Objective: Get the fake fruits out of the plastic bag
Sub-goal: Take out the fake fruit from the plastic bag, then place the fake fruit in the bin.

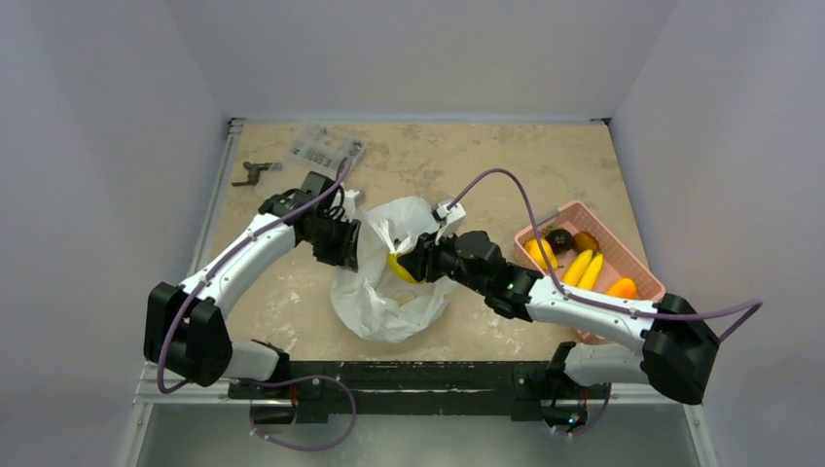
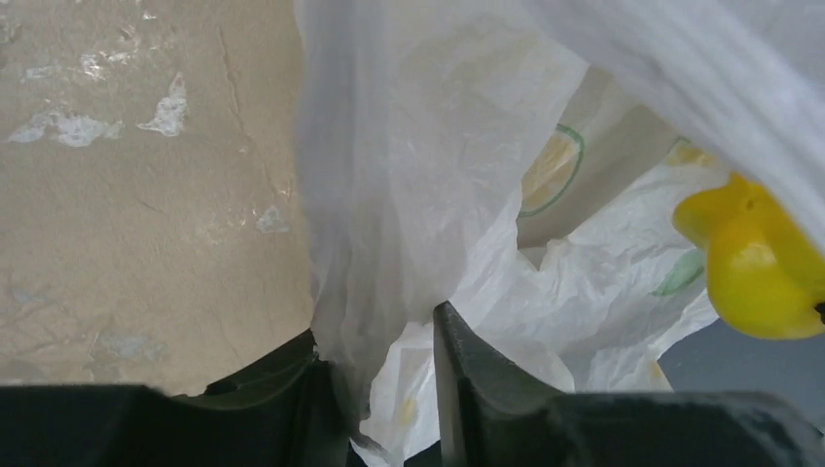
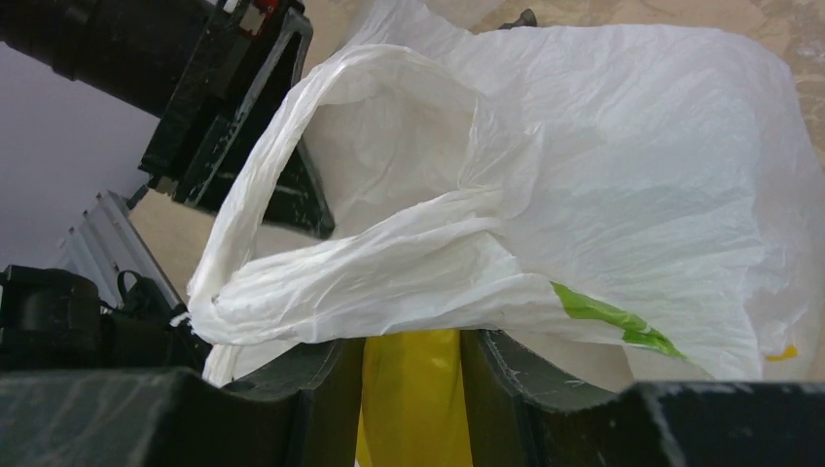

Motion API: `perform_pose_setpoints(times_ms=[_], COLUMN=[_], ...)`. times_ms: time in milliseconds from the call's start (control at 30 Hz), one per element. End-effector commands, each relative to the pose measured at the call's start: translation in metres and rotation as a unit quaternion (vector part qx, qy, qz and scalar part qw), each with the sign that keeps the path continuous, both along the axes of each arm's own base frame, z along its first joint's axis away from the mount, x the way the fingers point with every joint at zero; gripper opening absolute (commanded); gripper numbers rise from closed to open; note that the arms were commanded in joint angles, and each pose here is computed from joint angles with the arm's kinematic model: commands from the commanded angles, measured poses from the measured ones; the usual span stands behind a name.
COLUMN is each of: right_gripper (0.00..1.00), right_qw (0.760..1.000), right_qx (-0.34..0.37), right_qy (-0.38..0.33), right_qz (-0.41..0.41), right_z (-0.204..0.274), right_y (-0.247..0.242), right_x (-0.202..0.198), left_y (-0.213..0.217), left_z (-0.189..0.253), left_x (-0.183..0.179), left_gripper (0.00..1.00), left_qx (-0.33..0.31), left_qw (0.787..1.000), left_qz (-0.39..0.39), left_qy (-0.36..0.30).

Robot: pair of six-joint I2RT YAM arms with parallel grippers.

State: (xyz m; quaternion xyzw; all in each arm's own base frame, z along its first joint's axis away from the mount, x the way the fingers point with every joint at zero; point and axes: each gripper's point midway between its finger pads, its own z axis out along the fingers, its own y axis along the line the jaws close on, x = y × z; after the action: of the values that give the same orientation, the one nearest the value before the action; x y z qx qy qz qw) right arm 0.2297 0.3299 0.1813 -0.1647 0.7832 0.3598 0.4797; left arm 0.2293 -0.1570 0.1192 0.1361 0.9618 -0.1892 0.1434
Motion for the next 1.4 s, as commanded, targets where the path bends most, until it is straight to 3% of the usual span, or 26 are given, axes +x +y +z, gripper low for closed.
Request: perform_pose_setpoints(times_ms=[0, 33, 67, 233, 500, 700, 800, 900, 967, 1100, 1267, 1367], right_gripper=[0.01, 0.01, 0.0, 0.0, 0.0, 0.0, 0.0, 0.0, 0.0, 0.0, 0.0, 0.0], right_qw=[0.999, 0.999, 0.999, 0.998, 0.989, 0.989, 0.995, 0.994, 0.994, 0.981, 0.961, 0.936], right_qx=[0.017, 0.01, 0.001, -0.013, -0.133, -0.101, -0.046, -0.054, -0.064, -0.072, -0.084, -0.118], right_qy=[0.004, 0.011, 0.019, 0.013, -0.035, -0.083, -0.091, -0.092, -0.088, -0.068, -0.111, -0.117], right_qz=[0.029, 0.033, 0.039, 0.062, -0.051, -0.066, -0.005, 0.006, -0.019, -0.168, -0.24, -0.309], right_z=[0.025, 0.024, 0.022, 0.04, 0.05, 0.069, 0.075, 0.072, 0.071, 0.063, 0.068, 0.073], right_y=[0.005, 0.006, 0.007, 0.006, -0.058, -0.088, -0.071, -0.068, -0.074, -0.117, -0.141, -0.158], right_x=[-0.012, -0.013, -0.015, -0.022, 0.0, -0.011, -0.03, -0.03, -0.024, 0.0, 0.017, 0.032], left_y=[0.012, 0.019, 0.026, 0.05, 0.062, 0.066, 0.066, 0.071, 0.079, 0.095, 0.092, 0.089], left_z=[0.019, 0.021, 0.024, 0.04, 0.053, 0.059, 0.06, 0.062, 0.065, 0.079, 0.079, 0.076], left_x=[0.024, 0.026, 0.028, 0.031, 0.031, 0.031, 0.03, 0.031, 0.032, 0.032, 0.032, 0.032], left_gripper=[0.18, 0.05, 0.0, 0.0, 0.0, 0.0, 0.0, 0.0, 0.0, 0.0, 0.0, 0.0], left_qx=[0.028, 0.045, 0.058, 0.095, 0.107, 0.107, 0.104, 0.111, 0.126, 0.14, 0.13, 0.13], left_qw=[0.997, 0.996, 0.994, 0.982, 0.972, 0.968, 0.968, 0.965, 0.958, 0.941, 0.942, 0.946], left_qz=[0.013, 0.024, 0.035, 0.078, 0.107, 0.12, 0.123, 0.131, 0.15, 0.19, 0.187, 0.179], left_qy=[-0.068, -0.078, -0.091, -0.146, -0.18, -0.191, -0.193, -0.2, -0.209, -0.244, -0.248, -0.239])
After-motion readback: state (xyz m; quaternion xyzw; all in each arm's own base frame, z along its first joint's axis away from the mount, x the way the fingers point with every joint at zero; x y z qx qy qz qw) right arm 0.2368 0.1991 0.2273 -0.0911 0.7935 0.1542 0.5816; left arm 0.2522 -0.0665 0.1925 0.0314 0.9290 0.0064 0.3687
